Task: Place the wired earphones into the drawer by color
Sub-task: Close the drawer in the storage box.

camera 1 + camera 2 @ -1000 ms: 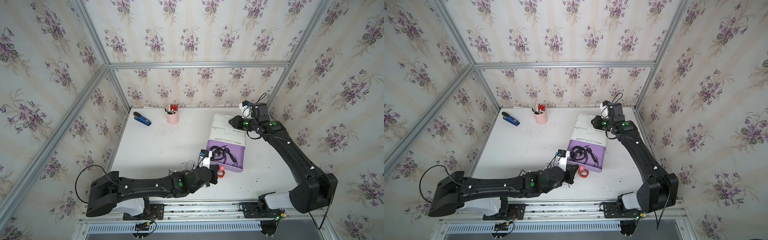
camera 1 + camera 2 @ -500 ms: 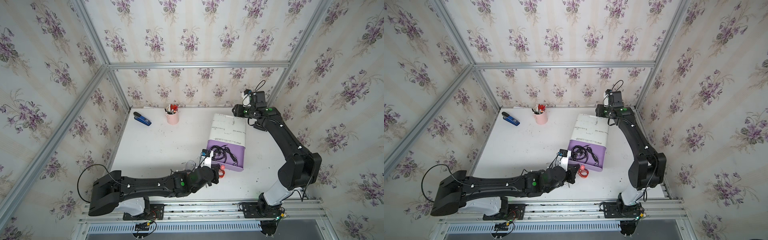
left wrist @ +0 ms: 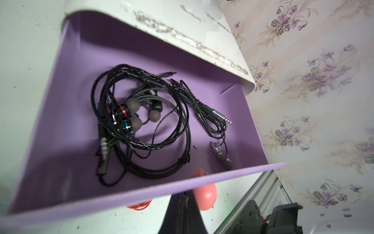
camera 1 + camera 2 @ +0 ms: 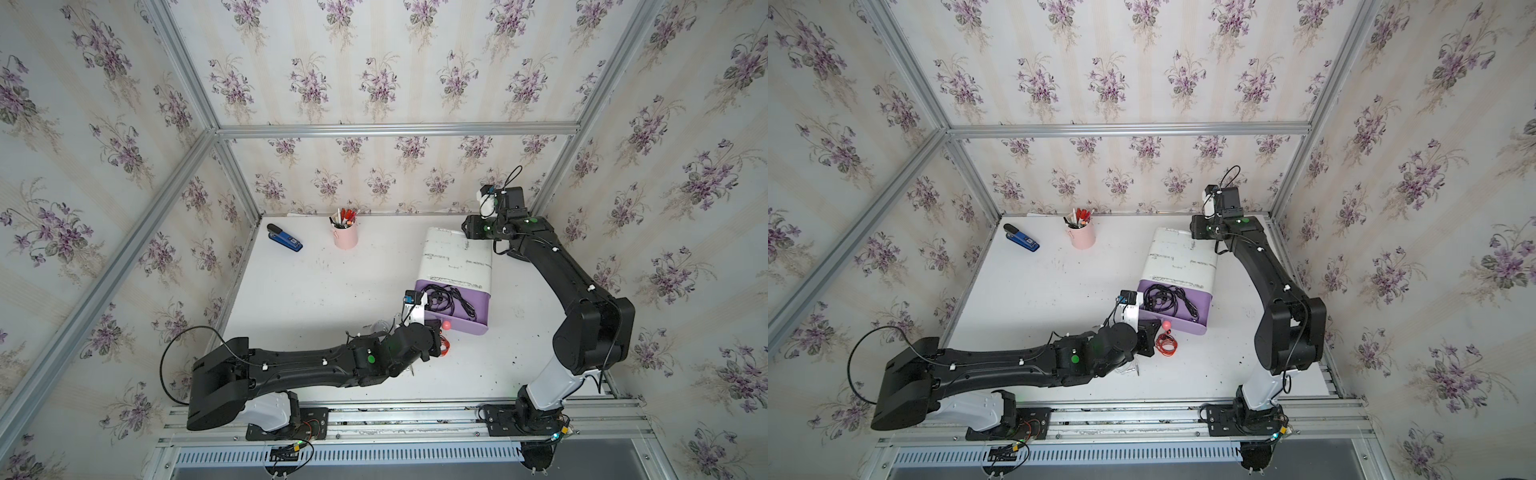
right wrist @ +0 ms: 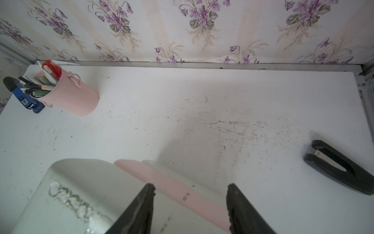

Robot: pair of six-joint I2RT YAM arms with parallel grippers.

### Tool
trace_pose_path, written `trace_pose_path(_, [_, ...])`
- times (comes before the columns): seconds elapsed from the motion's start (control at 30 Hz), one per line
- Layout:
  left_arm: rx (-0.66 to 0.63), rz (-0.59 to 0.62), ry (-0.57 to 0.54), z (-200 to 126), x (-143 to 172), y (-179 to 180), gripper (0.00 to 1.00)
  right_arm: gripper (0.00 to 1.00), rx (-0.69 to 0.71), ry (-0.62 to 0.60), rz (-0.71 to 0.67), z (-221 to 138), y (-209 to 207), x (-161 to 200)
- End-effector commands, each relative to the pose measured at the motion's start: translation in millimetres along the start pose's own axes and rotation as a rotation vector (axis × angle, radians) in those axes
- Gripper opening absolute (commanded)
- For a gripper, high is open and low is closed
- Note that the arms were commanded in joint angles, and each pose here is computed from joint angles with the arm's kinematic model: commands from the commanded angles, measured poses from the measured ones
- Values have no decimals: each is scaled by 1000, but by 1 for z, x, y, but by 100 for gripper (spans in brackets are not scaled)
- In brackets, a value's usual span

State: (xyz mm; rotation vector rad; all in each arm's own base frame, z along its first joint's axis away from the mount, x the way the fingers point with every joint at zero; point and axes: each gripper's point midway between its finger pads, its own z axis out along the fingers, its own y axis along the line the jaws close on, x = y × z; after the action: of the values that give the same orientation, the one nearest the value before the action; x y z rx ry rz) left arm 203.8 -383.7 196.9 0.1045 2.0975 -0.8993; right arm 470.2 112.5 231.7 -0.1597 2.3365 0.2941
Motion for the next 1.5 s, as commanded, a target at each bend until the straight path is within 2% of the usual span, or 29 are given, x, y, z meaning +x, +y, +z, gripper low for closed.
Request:
trace_pose_path(0.0, [-43,-4,-26,11,-10,8,0,60,-4,76,8,3,0,22])
trace_pose_path(0.3, [-54,-27,-34,45,-24,9,1,60,3,85,4,3,-2,26])
trace_pose_path(0.53, [-97,-22,-55,52,-33,15,14,59,-7,85,4,4,0,25])
trace_pose_path(0.67, [-99,-17,-51,55,-33,15,29,59,-14,89,4,4,1,26])
trace_pose_path(0.77, [-103,-15,-41,59,-30,16,47,59,-14,88,4,4,2,26])
trace_pose_path(0.93, [-110,-1,-32,65,-30,16,69,59,-22,87,2,2,3,26])
trace_pose_path(1.47, [-124,-48,29,45,-7,39,80,59,-11,84,-5,-2,2,25])
